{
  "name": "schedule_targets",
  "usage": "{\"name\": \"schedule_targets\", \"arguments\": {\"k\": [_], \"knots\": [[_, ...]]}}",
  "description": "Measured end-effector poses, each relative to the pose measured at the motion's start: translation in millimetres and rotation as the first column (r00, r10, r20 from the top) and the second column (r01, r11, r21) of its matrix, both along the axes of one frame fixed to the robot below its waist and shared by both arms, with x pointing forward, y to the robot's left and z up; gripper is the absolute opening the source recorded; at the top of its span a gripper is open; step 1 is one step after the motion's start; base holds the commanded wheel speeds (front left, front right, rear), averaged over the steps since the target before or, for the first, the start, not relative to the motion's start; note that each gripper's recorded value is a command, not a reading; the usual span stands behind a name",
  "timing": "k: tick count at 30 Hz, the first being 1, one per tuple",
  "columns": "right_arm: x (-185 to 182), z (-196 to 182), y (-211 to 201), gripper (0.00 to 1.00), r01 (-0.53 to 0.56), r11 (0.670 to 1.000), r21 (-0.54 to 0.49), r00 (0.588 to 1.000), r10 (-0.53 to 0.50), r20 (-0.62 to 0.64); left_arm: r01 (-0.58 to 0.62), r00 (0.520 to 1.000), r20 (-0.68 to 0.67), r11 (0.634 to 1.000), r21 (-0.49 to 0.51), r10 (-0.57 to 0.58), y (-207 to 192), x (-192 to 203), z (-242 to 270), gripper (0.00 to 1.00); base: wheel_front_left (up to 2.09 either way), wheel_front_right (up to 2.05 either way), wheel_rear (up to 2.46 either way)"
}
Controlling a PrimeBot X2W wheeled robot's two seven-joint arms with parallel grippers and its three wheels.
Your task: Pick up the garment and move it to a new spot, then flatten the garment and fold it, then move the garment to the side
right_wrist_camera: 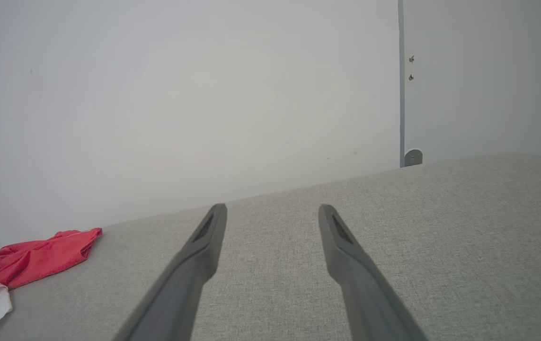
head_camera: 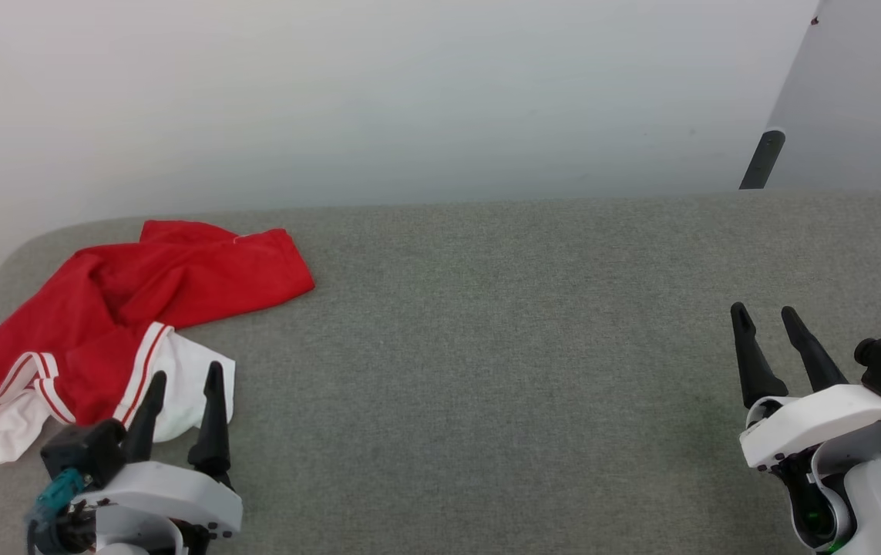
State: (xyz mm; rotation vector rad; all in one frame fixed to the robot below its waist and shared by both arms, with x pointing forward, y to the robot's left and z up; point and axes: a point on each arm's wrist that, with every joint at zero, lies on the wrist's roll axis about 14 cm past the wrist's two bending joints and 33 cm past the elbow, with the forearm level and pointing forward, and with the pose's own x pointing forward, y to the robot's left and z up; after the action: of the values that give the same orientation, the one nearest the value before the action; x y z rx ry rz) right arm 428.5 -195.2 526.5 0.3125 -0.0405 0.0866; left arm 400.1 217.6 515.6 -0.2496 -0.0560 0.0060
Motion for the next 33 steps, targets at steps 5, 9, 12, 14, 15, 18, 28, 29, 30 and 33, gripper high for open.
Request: {"name": "schedule_targets", "arguments": {"k": [5, 9, 12, 14, 15, 18, 28, 29, 30, 33], "knots": [[-0.2, -0.2, -1.7, 1.0, 0.001, 0.999, -0.038, 1.0, -0.001, 0.005, 0.007, 1.0, -0.002, 1.0, 0.028, -0.007, -1.1, 0.2, -2.7, 1.0, 0.0, 0.0, 0.0], [0.0, 1.4, -2.3, 1.0, 0.0, 0.998, -0.066, 1.0, 0.001, 0.014, 0.008, 1.0, -0.002, 0.999, 0.044, -0.008, -1.0, 0.3, -4.2, 1.0, 0.0, 0.0, 0.0], [-0.9, 0.8, -2.8, 1.0, 0.0, 0.996, -0.086, 1.0, 0.002, 0.017, 0.006, 1.0, 0.0, 0.999, 0.054, -0.006, 0.0, 0.3, -4.6, 1.0, 0.0, 0.0, 0.0], [-1.3, 0.7, -2.6, 1.0, -0.003, 0.994, -0.108, 1.0, 0.005, 0.018, 0.002, 1.0, 0.002, 0.998, 0.06, -0.003, 0.7, 0.1, -4.3, 1.0, 0.0, 0.0, 0.0], [-1.3, 1.0, -2.6, 1.0, -0.003, 0.993, -0.114, 1.0, 0.006, 0.021, -0.001, 1.0, 0.005, 0.998, 0.06, 0.001, 1.4, 0.0, -3.9, 1.0, 0.0, 0.0, 0.0], [-1.6, 1.4, -2.8, 1.0, -0.005, 0.991, -0.134, 1.0, 0.008, 0.024, 0.002, 1.0, 0.011, 0.997, 0.08, -0.002, 1.9, -0.2, -3.0, 1.0, 0.0, 0.0, 0.0], [-1.3, 4.2, -0.9, 1.0, -0.012, 0.979, -0.202, 0.999, 0.022, 0.044, -0.008, 1.0, 0.001, 0.991, 0.132, 0.008, 7.0, -2.3, -8.1, 1.0, 0.0, 0.0, 0.0], [-1.5, 4.3, -0.9, 1.0, -0.012, 0.978, -0.208, 0.999, 0.022, 0.046, -0.007, 1.0, -0.004, 0.991, 0.137, 0.007, 7.2, -2.6, -9.6, 1.0, 0.0, 0.0, 0.0], [-1.5, 4.0, -0.9, 1.0, -0.013, 0.977, -0.213, 0.999, 0.023, 0.045, -0.008, 1.0, -0.005, 0.99, 0.139, 0.009, 7.7, -2.8, -10.5, 1.0, 0.0, 0.0, 0.0], [-1.7, 4.1, -1.4, 1.0, -0.012, 0.972, -0.236, 0.998, 0.024, 0.049, -0.009, 1.0, -0.005, 0.989, 0.147, 0.01, 8.6, -1.7, -10.6, 1.0, 0.0, 0.0, 0.0]]}}
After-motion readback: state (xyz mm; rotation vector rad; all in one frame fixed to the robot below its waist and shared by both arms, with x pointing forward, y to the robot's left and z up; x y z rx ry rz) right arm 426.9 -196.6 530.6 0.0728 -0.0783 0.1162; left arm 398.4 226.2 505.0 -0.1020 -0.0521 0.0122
